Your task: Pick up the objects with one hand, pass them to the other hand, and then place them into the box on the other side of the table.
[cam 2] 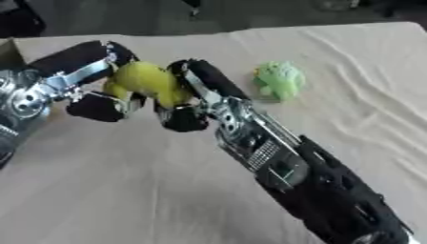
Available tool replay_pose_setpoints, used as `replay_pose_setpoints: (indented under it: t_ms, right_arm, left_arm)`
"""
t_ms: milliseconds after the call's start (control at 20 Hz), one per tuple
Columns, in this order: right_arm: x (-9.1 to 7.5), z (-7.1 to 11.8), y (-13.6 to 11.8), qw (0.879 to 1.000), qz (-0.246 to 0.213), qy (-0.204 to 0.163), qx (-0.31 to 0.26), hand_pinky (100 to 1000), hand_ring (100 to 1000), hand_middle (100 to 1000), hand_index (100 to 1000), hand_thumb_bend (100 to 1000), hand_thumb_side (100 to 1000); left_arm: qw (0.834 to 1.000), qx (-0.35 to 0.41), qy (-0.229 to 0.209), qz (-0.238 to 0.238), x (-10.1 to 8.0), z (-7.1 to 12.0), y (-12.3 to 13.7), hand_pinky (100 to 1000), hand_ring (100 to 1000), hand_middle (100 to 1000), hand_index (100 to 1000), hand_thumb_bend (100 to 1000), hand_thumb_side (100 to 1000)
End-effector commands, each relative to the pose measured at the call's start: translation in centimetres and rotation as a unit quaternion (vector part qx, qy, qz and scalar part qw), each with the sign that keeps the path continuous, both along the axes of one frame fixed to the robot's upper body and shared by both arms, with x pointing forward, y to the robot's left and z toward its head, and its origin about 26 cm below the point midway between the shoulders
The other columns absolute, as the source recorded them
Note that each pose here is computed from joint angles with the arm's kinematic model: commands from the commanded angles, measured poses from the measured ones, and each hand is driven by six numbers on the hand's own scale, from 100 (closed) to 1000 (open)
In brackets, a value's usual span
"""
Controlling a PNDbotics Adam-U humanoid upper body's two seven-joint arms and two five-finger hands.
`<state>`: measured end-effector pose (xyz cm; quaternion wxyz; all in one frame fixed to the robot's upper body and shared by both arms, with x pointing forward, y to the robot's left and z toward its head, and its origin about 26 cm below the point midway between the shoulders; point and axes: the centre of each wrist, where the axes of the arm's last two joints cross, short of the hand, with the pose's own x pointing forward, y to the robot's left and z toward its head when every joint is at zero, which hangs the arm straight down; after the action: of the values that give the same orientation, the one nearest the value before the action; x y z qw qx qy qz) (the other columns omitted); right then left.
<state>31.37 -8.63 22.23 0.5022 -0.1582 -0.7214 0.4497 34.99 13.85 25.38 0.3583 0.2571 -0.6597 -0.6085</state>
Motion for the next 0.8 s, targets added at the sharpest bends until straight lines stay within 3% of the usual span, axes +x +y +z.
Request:
replay_pose_setpoints:
  t_ms: [50, 150, 450, 700, 800]
  right_arm:
    - [-0.22, 0.69, -0.04, 1.000, 0.003, -0.010, 0.006, 689, 476, 398, 485, 100, 100]
    - [-0.21, 0.68, -0.06, 1.000, 0.001, -0.010, 0.009, 686, 474, 395, 482, 100, 100]
    - [-0.23, 0.67, -0.07, 1.000, -0.001, -0.008, 0.014, 684, 472, 392, 478, 100, 100]
    - [-0.23, 0.69, -0.06, 1.000, -0.001, -0.008, 0.015, 683, 472, 390, 474, 100, 100]
    - [-0.24, 0.67, -0.05, 1.000, -0.001, -0.007, 0.015, 683, 472, 390, 472, 100, 100]
  left_arm:
    - [1.000, 0.007, -0.021, -0.003, -0.32, 1.17, 0.45, 656, 723, 667, 810, 381, 406]
    - [1.000, 0.015, -0.022, -0.004, -0.26, 1.14, 0.52, 666, 730, 674, 812, 463, 382]
    - [0.999, 0.029, -0.023, -0.003, -0.14, 1.06, 0.69, 674, 737, 685, 822, 541, 399]
    - [0.999, 0.036, -0.015, -0.005, -0.04, 0.91, 0.67, 676, 740, 691, 820, 562, 413]
    - [0.999, 0.033, -0.015, -0.007, -0.03, 0.93, 0.64, 664, 732, 680, 818, 513, 401]
